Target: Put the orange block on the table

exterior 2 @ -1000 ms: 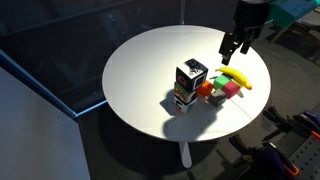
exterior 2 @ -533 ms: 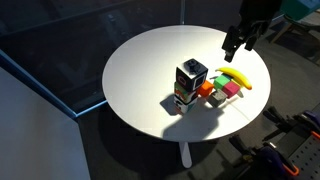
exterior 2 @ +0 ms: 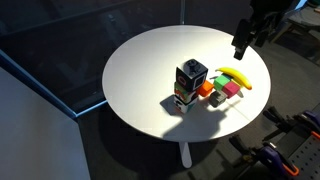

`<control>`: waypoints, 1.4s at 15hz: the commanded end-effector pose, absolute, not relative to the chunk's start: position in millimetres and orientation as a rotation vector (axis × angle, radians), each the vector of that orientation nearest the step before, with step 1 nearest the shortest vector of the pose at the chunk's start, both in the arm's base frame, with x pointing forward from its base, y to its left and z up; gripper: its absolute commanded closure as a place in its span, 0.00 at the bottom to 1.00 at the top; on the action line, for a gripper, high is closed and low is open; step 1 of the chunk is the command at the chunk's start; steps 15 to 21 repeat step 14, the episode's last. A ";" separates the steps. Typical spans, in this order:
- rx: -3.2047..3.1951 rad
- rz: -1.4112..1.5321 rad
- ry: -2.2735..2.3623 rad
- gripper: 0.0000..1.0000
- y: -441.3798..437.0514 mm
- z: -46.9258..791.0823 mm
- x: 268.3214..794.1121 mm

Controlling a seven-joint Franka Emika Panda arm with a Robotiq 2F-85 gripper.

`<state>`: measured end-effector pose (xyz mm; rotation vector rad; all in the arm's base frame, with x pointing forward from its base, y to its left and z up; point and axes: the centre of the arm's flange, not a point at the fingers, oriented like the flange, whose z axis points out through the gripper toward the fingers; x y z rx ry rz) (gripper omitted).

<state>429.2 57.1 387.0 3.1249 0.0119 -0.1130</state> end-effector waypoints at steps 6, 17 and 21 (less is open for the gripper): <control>3.123 -0.127 0.023 0.00 56.8 387.7 427.4; 3.123 -0.127 0.023 0.00 56.8 387.6 427.5; 3.123 -0.127 0.023 0.00 56.8 387.6 427.5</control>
